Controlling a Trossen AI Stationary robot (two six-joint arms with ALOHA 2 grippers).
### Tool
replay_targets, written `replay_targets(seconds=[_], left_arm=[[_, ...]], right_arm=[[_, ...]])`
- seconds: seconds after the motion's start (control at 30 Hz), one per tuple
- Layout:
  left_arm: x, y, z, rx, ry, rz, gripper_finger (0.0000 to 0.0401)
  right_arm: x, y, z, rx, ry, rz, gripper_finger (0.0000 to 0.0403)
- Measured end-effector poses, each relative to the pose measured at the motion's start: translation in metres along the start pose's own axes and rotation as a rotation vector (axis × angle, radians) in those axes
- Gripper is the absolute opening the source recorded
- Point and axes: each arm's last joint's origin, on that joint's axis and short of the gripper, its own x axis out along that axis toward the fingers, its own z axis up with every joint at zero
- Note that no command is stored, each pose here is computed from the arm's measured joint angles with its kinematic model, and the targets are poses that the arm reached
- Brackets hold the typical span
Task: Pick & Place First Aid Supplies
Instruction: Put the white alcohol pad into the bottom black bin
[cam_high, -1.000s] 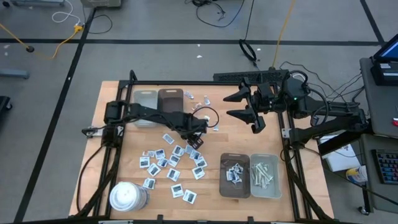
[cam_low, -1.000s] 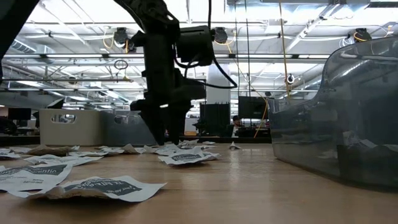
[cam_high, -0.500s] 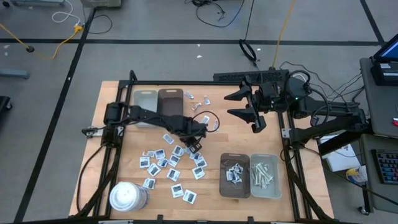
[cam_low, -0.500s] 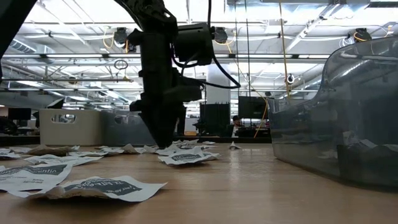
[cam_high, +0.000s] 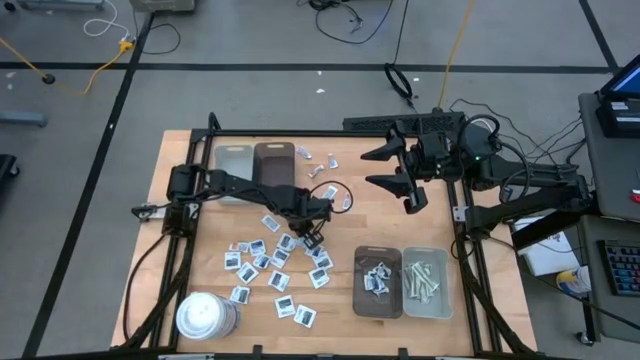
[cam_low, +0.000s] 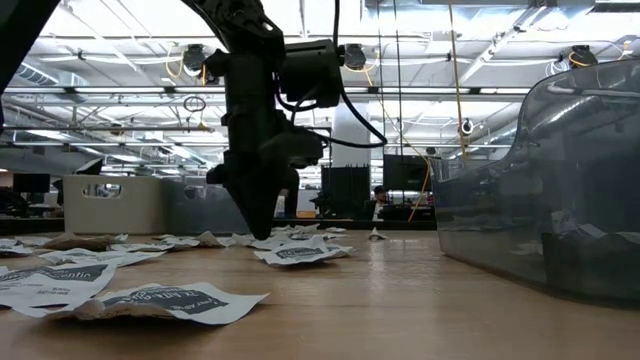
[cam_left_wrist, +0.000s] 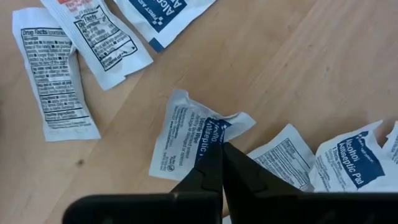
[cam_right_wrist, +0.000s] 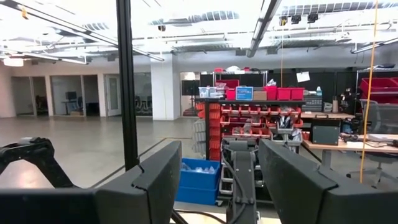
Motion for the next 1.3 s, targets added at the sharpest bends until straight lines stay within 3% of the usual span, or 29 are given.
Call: replay_targets(seconds=[0.13, 0.33, 0.7, 0.83, 1.07, 1.3], left_arm=[[-0.01, 0.001, 0.002, -0.009, -0.003, -0.027, 0.0001], [-0.055, 0.002, 0.002, -0.006, -0.1, -0.109, 0.0001], [-0.154, 0.011, -0.023, 0.165, -0.314, -0.288, 0.0], [-0.181, 0.017, -0.032, 0.207, -0.392, -0.339, 0.0], [-0.221, 0.018, -0.041, 0.305, -0.614, -0.439, 0.0], [-0.234, 0.002, -0.042, 0.496, -0.887, -0.52, 0.0]], right_arm=[[0.0, 0.0, 0.0, 0.0, 0.0, 0.0, 0.0208], [0.0, 0.0, 0.0, 0.0, 0.001, 0.0, 0.0208], [0.0, -0.001, -0.001, 0.002, 0.007, -0.014, 0.0208], [0.0, -0.002, -0.001, 0.002, 0.004, -0.069, 0.0208], [0.0, -0.005, -0.011, 0.013, 0.028, -0.115, 0.0208], [-0.001, -0.007, -0.036, 0.152, 0.123, -0.129, 0.0208]])
